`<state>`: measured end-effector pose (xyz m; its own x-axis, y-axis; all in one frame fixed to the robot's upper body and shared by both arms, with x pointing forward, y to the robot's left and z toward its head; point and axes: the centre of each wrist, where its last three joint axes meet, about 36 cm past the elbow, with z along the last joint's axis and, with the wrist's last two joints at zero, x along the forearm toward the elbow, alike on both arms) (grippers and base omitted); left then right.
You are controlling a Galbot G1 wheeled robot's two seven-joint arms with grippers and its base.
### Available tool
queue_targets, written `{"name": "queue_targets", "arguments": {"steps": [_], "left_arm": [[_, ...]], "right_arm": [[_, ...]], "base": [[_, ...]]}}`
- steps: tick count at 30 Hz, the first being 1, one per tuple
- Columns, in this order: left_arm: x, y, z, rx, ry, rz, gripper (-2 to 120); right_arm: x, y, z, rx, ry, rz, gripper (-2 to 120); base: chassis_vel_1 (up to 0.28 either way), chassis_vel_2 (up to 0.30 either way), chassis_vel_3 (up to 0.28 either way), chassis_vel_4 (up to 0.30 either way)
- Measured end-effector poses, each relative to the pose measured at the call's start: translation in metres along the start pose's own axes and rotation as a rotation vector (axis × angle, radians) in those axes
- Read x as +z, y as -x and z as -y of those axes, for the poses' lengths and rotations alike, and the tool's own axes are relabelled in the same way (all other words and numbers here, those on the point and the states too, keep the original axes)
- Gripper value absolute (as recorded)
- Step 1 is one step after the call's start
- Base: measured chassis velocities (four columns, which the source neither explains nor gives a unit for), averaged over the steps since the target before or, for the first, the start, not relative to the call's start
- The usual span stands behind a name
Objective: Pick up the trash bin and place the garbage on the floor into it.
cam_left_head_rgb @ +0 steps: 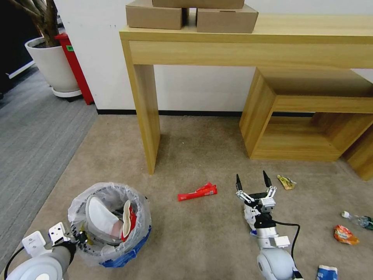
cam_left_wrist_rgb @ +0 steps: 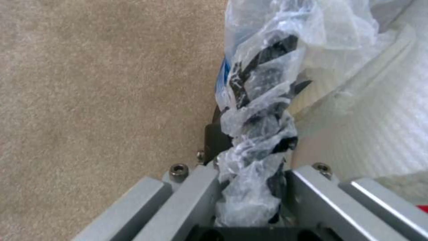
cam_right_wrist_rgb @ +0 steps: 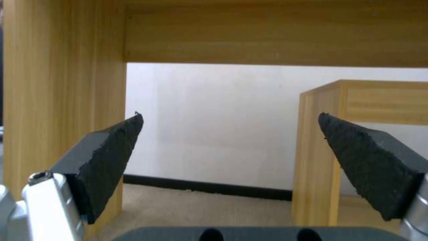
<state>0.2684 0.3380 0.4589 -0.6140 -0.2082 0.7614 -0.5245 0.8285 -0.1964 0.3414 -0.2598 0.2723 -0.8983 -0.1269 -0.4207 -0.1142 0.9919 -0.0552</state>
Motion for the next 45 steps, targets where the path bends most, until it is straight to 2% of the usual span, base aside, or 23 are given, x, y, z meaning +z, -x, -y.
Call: {"name": "queue_targets", "arguments": {"steps": [45], "left_arm": [[-0.007, 0.007, -0.003, 0.0, 0.015, -0.01, 0]], "right_arm": [[0.017, 0.002, -0.015, -0.002, 0.013, -0.04, 100]], "base": [[-0.009, 0.011, 0.01, -0.01]]}}
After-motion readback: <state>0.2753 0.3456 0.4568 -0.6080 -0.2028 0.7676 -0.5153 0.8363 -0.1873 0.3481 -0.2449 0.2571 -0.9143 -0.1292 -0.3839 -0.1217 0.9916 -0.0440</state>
